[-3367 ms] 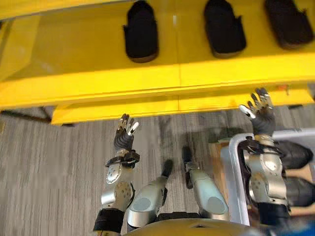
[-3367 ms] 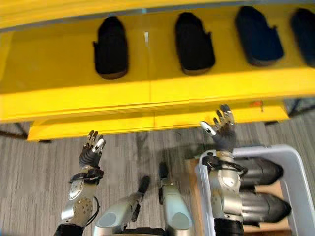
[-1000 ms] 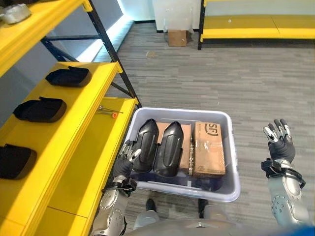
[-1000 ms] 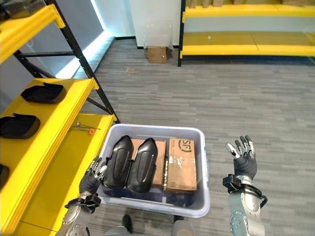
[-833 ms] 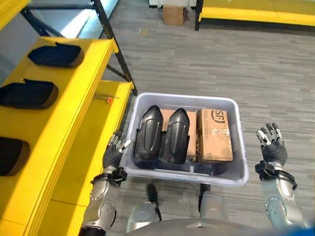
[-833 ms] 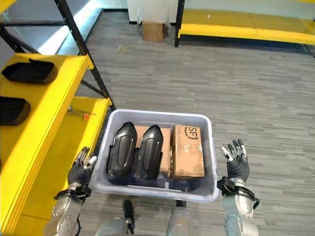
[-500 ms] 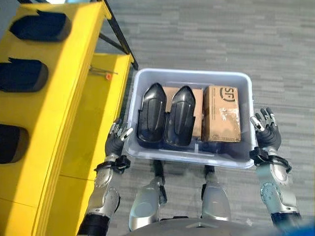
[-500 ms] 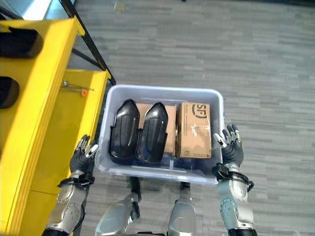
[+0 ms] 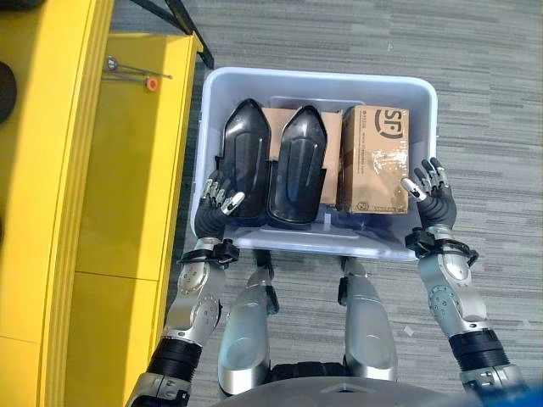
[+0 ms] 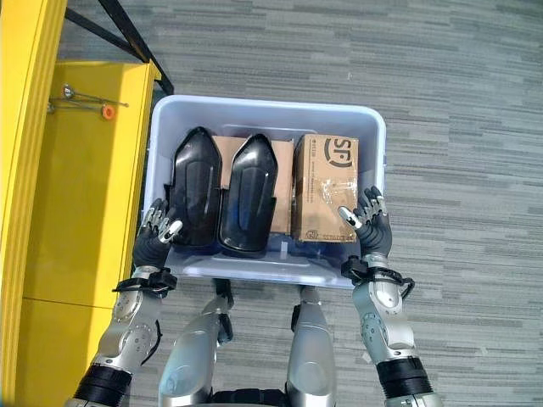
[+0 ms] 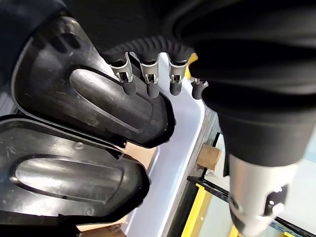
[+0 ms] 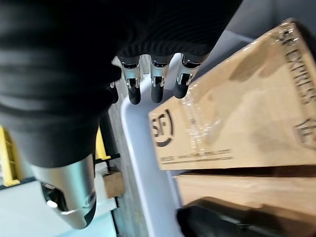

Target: Move parts from the plastic box to the shelf.

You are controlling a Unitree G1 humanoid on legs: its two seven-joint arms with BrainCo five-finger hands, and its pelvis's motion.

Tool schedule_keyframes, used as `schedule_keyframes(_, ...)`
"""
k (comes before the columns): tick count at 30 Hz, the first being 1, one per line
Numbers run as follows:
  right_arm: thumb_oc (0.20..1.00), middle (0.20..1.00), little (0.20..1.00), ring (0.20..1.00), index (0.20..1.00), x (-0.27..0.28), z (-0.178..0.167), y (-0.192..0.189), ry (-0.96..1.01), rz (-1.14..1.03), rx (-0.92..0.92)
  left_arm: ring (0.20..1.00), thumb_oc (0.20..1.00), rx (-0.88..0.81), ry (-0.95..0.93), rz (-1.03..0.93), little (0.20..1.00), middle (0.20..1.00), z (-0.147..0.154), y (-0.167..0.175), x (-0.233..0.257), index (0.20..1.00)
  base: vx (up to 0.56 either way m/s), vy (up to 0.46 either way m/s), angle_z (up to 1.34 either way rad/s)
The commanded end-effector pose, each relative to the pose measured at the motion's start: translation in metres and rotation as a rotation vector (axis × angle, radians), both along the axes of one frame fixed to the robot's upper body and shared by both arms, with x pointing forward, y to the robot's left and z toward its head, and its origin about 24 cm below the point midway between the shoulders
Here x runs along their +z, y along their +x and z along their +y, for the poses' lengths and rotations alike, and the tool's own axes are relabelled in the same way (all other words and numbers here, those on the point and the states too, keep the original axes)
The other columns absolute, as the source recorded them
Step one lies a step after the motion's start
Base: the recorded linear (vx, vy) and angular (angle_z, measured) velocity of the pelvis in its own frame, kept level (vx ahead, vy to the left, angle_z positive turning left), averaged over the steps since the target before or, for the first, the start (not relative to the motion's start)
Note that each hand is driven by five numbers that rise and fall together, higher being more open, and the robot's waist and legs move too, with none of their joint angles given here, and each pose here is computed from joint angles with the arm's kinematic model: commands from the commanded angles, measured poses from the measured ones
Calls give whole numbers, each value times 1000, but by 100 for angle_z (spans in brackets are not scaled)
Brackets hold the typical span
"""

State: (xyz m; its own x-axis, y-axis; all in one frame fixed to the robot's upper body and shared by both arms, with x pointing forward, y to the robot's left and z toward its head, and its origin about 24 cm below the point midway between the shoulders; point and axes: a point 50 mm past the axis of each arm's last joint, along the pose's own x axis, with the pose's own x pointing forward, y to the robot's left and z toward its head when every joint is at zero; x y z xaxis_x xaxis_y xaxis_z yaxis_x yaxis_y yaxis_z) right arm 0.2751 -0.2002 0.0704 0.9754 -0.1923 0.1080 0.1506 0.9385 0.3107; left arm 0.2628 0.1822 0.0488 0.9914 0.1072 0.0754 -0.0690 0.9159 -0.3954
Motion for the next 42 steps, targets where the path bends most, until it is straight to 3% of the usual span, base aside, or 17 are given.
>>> schedule_keyframes(1,1000,1000,1000,1000,1000,15,10,5,1,-86,3,1000,1000,55,41,-68,1000,1000,13,-3,13,1000,0,0,0)
schedule_keyframes(17,1000,1000,1000,1000,1000,2,41,25,-120,8,113,1000,1000,16,42,-74,1000,1000,0,4,15,1000,10,4,4)
schedule_keyframes(28,1000,1000,1000,1000,1000,3,102,44,-146,29,336,1000,1000,-11,16,-95,1000,1000,-14,13,21,1000,5,8,2)
schedule_keyframes(42,1000,1000,1000,1000,1000,4,106,78,-38,135,265,1000,1000,-73,-15,-113,1000,1000,-29,17,27,1000,5,9,5)
